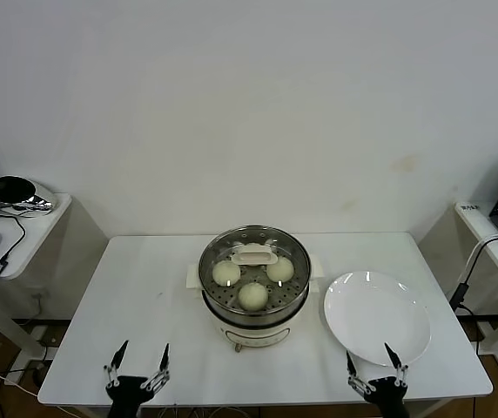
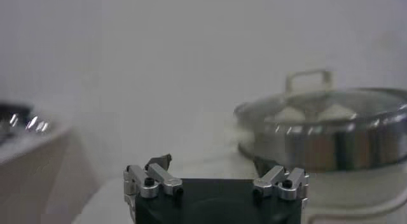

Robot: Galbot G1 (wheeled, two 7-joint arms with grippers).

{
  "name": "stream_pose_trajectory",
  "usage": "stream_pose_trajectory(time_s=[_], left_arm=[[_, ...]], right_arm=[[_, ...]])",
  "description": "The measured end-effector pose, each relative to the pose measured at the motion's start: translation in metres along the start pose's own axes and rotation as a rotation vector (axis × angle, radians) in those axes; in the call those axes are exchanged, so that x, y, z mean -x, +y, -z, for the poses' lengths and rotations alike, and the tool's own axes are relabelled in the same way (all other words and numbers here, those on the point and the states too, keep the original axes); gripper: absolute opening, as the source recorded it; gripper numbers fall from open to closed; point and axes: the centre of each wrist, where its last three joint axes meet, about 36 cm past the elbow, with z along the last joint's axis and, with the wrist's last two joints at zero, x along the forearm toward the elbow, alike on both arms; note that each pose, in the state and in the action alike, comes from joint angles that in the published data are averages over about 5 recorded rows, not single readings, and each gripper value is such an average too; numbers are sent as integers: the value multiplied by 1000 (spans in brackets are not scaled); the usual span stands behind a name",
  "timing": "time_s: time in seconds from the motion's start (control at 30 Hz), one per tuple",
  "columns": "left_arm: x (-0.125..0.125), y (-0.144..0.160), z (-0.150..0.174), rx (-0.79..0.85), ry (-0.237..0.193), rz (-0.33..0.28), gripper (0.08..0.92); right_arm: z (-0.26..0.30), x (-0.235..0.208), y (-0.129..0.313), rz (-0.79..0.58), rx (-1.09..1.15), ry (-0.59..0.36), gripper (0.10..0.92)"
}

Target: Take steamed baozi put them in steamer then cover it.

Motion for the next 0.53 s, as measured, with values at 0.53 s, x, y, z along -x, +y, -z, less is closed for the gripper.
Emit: stream_pose_trajectory(time_s=[0.53], left_arm=[[-14, 1, -13, -99, 79, 18, 823]], right_arm=[[7, -12, 11, 43, 74, 12, 823]])
